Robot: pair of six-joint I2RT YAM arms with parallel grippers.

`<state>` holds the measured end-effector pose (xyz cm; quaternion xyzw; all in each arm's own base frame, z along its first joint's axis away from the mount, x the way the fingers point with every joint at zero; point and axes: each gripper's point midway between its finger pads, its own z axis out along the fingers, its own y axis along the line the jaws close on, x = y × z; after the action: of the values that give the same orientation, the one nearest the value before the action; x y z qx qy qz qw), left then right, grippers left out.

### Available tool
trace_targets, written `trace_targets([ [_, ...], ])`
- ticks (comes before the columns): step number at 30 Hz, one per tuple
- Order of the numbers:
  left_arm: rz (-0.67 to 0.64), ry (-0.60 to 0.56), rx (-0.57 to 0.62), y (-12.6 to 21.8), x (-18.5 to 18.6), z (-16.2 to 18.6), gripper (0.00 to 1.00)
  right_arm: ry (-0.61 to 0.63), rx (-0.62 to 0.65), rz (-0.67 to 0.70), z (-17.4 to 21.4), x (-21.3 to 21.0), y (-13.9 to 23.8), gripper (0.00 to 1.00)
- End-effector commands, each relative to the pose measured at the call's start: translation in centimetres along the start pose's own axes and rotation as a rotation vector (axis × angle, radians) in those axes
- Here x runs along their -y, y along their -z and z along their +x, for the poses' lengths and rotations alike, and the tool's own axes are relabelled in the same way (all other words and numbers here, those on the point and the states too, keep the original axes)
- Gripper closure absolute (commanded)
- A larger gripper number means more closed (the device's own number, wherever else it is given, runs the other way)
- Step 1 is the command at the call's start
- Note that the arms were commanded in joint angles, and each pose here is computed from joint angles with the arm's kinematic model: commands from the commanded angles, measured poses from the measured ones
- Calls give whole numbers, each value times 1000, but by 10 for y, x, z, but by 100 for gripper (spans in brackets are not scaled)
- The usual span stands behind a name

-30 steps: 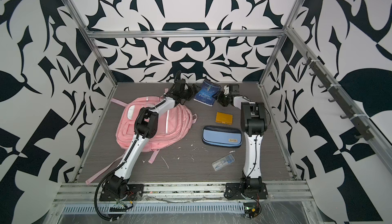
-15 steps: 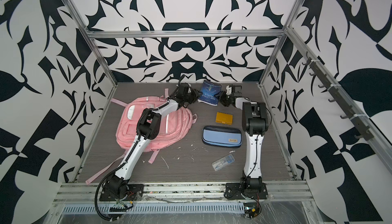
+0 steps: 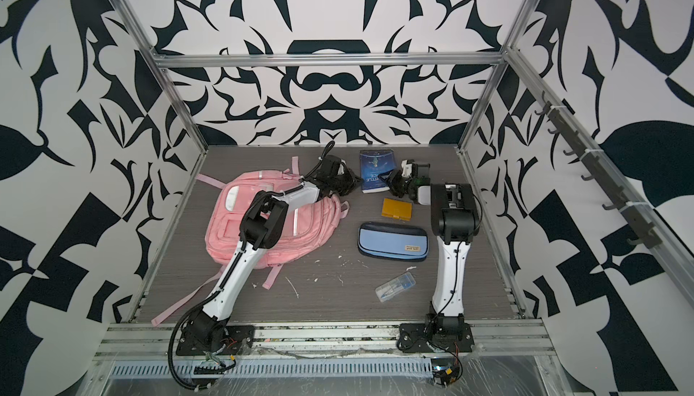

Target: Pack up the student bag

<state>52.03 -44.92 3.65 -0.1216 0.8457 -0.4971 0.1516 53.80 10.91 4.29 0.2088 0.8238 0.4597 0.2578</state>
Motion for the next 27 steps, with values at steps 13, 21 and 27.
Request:
trace_targets([
  [13,144,-231,-135,118,82,38,1,323,-24,8,38,-94,59,100],
  [21,50,-512,-129,254,105,39,1,628,-150,-33,102,-179,102,100],
  [27,173,-599,-52,335,116,21,1,862,-239,-113,155,-229,140,100],
])
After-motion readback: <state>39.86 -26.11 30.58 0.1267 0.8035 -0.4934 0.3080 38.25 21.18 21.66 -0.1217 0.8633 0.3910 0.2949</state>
